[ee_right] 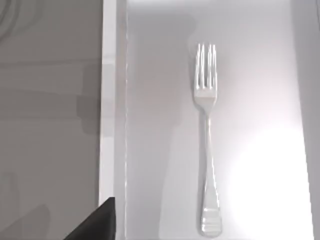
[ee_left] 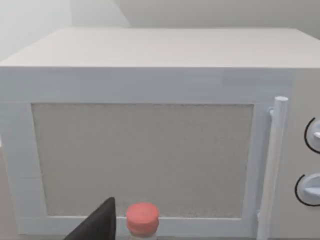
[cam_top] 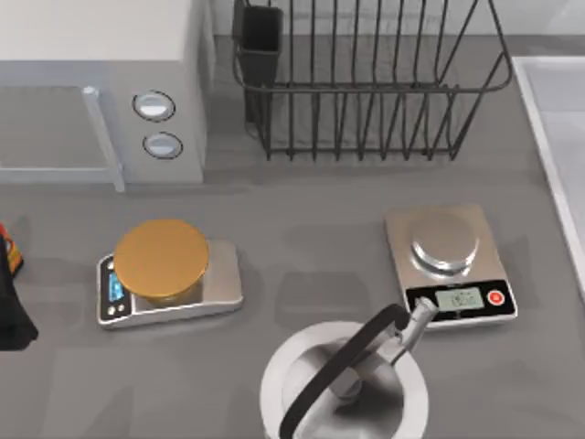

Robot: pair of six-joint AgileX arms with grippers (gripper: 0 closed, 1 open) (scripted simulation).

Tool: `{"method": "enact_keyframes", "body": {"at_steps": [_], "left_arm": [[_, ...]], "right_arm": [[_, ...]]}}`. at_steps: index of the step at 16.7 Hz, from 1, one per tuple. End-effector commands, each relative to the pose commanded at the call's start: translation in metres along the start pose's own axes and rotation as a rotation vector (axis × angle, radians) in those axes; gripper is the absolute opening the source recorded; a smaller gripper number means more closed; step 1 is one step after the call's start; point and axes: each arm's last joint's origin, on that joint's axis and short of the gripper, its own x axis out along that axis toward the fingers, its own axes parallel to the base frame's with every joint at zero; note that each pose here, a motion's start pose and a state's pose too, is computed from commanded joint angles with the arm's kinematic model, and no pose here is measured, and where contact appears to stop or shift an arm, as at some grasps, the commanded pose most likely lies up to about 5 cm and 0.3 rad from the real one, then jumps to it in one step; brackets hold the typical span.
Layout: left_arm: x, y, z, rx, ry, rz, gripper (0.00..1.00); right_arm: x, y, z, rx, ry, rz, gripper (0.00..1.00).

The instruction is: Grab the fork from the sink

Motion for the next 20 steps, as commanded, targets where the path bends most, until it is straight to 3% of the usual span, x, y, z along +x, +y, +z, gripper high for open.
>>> {"method": "enact_keyframes", "body": {"at_steps": [5,11,14,20], "left_arm": [[0.000,0.000,0.000,0.000,0.000,0.000,1.00],[0.000,0.000,0.000,0.000,0.000,0.000,1.00],[0.000,0.000,0.000,0.000,0.000,0.000,1.00],[0.000,0.000,0.000,0.000,0.000,0.000,1.00]], "right_arm": [[0.094,-0.020,0.049,-0.001,0.304,0.026,1.00],[0.190,-0.037,0.053,0.004,0.556,0.063,1.00],[0.211,-0.040,0.049,0.006,0.607,0.073,1.00],[0.213,-0.037,0.048,0.001,0.612,0.075,1.00]]}}
